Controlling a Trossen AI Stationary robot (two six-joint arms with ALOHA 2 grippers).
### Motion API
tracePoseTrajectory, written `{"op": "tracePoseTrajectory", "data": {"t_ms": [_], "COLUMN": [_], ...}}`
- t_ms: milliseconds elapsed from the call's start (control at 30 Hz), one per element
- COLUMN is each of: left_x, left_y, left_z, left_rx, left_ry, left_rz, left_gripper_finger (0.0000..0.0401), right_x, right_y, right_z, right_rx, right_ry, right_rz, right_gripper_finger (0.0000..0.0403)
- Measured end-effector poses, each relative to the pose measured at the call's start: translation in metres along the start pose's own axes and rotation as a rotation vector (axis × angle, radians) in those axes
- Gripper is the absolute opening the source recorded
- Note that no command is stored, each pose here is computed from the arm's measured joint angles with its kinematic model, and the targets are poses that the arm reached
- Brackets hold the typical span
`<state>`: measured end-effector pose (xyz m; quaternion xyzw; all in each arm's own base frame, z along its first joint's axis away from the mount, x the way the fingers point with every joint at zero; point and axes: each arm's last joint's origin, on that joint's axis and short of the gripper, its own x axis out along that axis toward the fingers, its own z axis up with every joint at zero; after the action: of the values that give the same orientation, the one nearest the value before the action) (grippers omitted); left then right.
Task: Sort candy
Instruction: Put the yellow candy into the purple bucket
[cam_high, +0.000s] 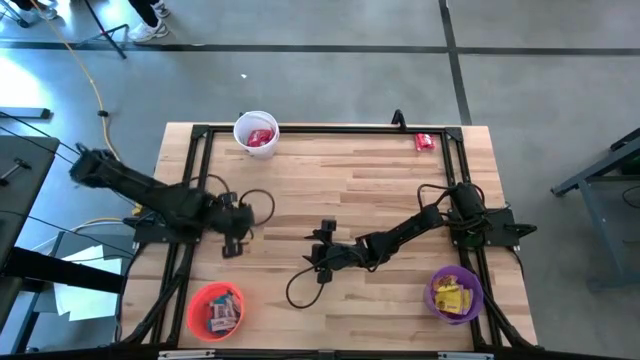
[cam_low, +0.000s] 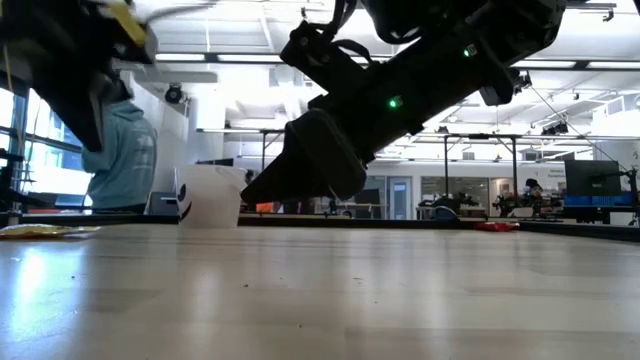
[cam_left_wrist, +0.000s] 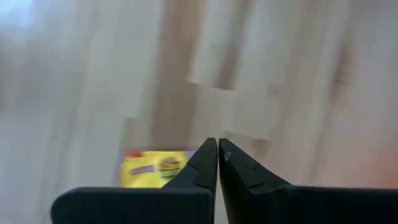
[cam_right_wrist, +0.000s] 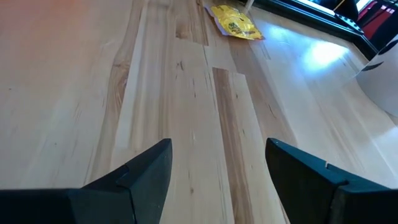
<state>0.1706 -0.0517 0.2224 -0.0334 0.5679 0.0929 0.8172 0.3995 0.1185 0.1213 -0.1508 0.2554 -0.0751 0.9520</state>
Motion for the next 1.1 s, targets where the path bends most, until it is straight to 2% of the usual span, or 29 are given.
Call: {"op": "tracePoseTrajectory", "data": {"t_ms": [167,333,600,733,867,967,1100], "left_x": [0.024,0.042,0.077,0.092,0.098,0.096,0.091], "left_y": [0.019,0.035,0.047,0.047,0.044,0.044,0.044], "left_z": [0.005,0.014,0.018,0.018,0.022,0.028,0.032], "left_rx": [-0.029,-0.038,-0.074,-0.050,-0.009,0.021,0.030], "left_ry": [0.008,0.064,0.254,0.337,0.397,0.440,0.515], "left_rz": [0.102,0.143,0.110,0.035,-0.003,0.007,0.031], "left_gripper_finger": [0.0014,0.0059,0.0159,0.0195,0.0208,0.0209,0.0209], "right_x": [-0.003,-0.009,-0.009,-0.012,-0.015,-0.015,-0.015], "right_y": [-0.001,-0.005,-0.005,-0.005,-0.006,-0.006,-0.006], "right_z": [0.000,0.006,-0.008,-0.022,-0.031,-0.033,-0.032], "right_rx": [-0.010,-0.010,0.013,0.029,0.044,0.043,0.045], "right_ry": [0.030,0.034,0.051,0.018,-0.012,-0.011,-0.015], "right_rz": [0.020,0.028,0.092,0.089,0.087,0.086,0.086], "right_gripper_finger": [0.0254,0.0244,0.0202,0.0171,0.0123,0.0090,0.0070]}}
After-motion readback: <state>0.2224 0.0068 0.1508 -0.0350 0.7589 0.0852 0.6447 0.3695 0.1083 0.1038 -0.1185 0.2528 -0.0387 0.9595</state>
